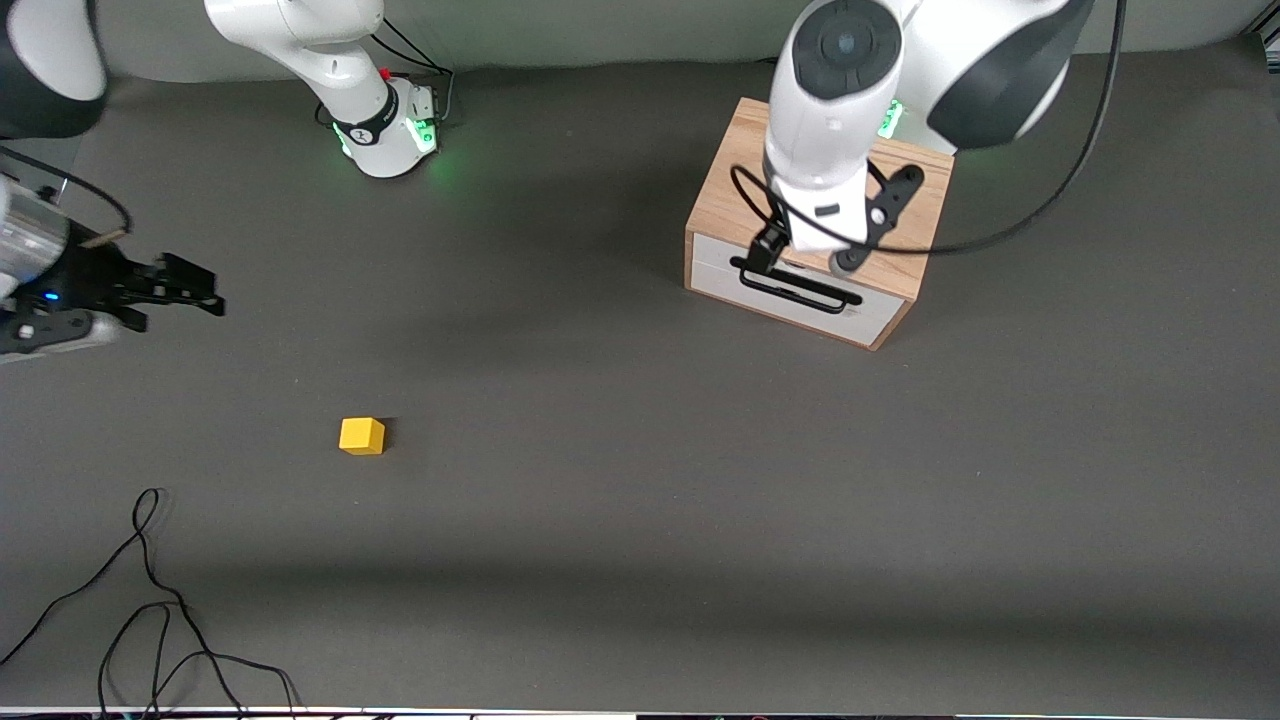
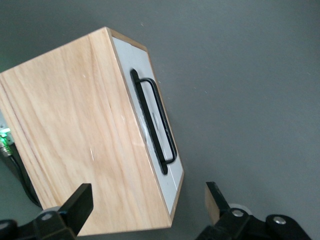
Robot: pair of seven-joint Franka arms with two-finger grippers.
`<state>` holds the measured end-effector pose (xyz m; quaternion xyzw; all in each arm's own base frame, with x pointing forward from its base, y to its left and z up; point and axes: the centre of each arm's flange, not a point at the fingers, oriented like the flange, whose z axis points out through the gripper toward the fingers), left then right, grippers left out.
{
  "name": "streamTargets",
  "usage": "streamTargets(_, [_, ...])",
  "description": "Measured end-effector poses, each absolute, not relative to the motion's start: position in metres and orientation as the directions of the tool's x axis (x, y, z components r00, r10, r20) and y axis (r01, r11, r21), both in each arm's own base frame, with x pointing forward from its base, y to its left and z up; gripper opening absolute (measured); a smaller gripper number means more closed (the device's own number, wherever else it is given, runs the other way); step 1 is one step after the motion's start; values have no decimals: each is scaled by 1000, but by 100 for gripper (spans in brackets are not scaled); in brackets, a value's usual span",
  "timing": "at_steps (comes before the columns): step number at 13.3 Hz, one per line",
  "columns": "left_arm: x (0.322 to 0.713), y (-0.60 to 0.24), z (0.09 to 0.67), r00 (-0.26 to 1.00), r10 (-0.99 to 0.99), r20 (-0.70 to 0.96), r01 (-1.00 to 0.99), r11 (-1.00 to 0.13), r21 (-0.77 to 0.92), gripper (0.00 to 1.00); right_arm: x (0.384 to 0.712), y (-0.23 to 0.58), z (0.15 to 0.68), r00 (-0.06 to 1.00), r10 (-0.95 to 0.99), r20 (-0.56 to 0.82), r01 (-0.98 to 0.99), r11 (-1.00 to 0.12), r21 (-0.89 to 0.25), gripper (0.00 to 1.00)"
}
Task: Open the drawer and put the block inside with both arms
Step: 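Hook the handle with the left gripper while the right gripper reaches the cube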
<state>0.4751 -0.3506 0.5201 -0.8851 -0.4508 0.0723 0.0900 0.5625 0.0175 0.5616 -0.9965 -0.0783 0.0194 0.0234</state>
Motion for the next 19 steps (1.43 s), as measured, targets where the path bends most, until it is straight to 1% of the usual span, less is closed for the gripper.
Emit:
streamTargets(2, [489, -344, 498, 532, 846, 19, 822, -511, -252, 100, 575, 29, 543, 987, 159, -30, 157, -987, -45, 100])
streamTargets(4, [502, -346, 473, 494, 868, 49, 846, -467, -256, 100, 590, 29, 513, 987, 155, -48, 153, -987, -42, 100])
streamTargets(9, [524, -353, 418, 476, 879, 22, 853, -456, -256, 100, 623, 26, 431, 986, 143, -82, 141, -989, -35, 100])
streamTargets(11, [524, -355, 394, 480, 877, 11, 847, -460, -266, 100, 635, 25, 398, 986, 140, -86, 138, -990, -31, 100])
streamTargets(14, [513, -356, 357, 489, 872, 5, 835, -467, -290, 100, 645, 24, 359, 987, 137, -90, 135, -991, -26, 100])
streamTargets(19, [501, -354, 331, 498, 867, 4, 824, -472, -312, 100, 657, 18, 310, 989, 125, -78, 124, -992, -15, 100])
